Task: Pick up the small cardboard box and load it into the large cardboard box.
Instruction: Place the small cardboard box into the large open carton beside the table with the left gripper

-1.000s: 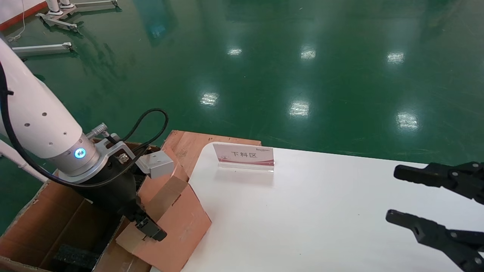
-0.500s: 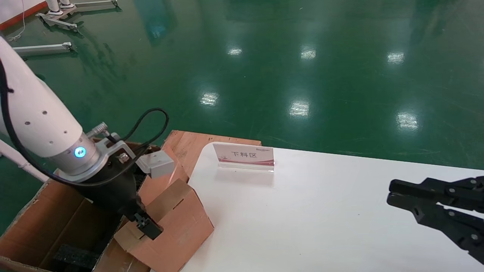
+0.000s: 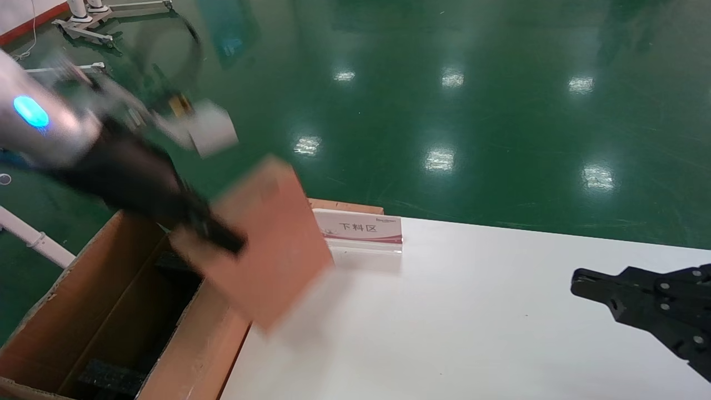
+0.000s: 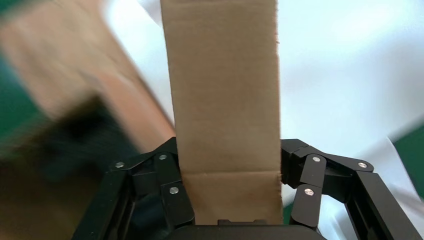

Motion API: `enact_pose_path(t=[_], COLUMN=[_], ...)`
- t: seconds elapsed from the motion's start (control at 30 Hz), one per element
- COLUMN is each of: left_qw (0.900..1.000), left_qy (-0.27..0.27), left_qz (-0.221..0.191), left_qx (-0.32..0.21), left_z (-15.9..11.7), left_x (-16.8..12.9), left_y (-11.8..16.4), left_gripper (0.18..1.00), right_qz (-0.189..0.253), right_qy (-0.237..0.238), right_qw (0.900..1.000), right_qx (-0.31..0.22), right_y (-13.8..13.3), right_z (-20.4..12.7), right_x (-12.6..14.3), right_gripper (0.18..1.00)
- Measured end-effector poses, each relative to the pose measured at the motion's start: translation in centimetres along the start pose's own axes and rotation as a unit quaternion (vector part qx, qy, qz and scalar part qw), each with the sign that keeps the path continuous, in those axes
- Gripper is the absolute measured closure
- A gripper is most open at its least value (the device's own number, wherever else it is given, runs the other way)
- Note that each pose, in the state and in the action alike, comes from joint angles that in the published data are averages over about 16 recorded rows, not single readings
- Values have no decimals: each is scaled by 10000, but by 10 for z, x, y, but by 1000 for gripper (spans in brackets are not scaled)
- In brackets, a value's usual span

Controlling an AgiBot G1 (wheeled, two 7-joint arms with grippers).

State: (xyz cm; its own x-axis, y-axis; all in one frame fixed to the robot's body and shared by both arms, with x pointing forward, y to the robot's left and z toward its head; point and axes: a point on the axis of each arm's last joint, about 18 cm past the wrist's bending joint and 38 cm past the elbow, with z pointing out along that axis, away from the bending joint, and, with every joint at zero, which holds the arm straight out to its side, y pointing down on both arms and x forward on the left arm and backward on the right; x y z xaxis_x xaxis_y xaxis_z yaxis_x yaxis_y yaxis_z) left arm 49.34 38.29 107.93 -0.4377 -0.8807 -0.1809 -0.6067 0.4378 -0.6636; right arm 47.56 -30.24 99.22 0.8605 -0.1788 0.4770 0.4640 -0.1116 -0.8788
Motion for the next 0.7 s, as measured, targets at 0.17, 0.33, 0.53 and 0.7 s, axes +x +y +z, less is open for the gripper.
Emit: enact_pose_path(t=[0.17,0.33,0.53,0.7], left_qw=[9980,9945,9919,9913], left_qy=[-285,-552,-889,-1159], left_qz=[-63,-145,-172,-201], left_qx=[554,883,892,596], left_z=[-45,-80,-105,-112], left_x=[-14,-29,-46,-62], left_y=[-11,-14,-6,9], left_gripper=[910,929,938,940], right_qz=[0,0,0,0], right_qy=[0,0,0,0], right_qw=[10000,10000,10000,10000], right_qx=[0,0,0,0], right_y=[0,0,0,0], right_z=[0,0,0,0], right_x=[0,0,0,0], right_gripper=[988,988,987,980])
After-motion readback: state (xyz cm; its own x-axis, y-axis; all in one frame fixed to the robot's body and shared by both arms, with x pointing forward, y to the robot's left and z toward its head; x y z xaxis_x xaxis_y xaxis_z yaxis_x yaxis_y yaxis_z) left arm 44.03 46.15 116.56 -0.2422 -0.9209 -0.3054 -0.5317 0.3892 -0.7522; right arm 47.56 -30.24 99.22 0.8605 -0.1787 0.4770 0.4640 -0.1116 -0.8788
